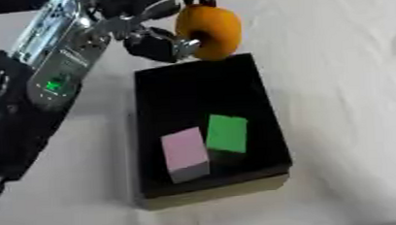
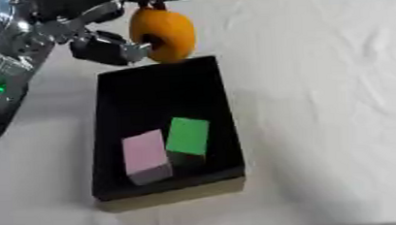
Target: Pick up objects on the table and place them in the box.
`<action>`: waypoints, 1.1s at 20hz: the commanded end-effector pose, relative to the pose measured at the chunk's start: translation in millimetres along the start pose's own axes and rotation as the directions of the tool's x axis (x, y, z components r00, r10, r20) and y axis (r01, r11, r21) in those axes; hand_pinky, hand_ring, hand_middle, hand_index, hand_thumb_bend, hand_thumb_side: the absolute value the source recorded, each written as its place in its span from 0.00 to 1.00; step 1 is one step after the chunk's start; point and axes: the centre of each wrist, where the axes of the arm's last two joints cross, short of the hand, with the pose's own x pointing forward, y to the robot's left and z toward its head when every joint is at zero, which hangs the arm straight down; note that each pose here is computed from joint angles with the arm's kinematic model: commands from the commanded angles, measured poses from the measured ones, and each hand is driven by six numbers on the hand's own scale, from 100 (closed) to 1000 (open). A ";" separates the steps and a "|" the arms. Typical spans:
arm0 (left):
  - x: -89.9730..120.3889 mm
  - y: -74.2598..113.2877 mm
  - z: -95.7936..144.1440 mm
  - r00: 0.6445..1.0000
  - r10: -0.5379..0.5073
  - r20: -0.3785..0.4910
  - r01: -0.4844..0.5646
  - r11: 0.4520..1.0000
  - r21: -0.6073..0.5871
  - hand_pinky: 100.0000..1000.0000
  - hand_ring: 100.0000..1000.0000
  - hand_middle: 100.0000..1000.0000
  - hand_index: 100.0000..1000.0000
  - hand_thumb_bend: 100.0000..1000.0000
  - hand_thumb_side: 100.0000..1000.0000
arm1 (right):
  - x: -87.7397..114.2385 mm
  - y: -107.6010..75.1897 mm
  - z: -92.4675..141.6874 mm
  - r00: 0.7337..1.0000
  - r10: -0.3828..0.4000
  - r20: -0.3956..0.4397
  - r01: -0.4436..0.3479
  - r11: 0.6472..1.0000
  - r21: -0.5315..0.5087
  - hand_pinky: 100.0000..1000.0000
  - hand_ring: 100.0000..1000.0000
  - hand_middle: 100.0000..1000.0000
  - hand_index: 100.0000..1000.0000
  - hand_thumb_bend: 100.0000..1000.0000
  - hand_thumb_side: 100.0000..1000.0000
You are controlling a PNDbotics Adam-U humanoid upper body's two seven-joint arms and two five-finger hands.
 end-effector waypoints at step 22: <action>13.0 -57.6 -6.7 0.994 0.041 0.102 -0.017 0.974 -0.224 0.55 0.67 0.71 0.75 0.00 0.35 | 3.3 -6.2 -3.9 1.000 -0.002 0.014 0.002 1.000 -0.029 0.82 0.62 0.58 0.80 0.00 0.97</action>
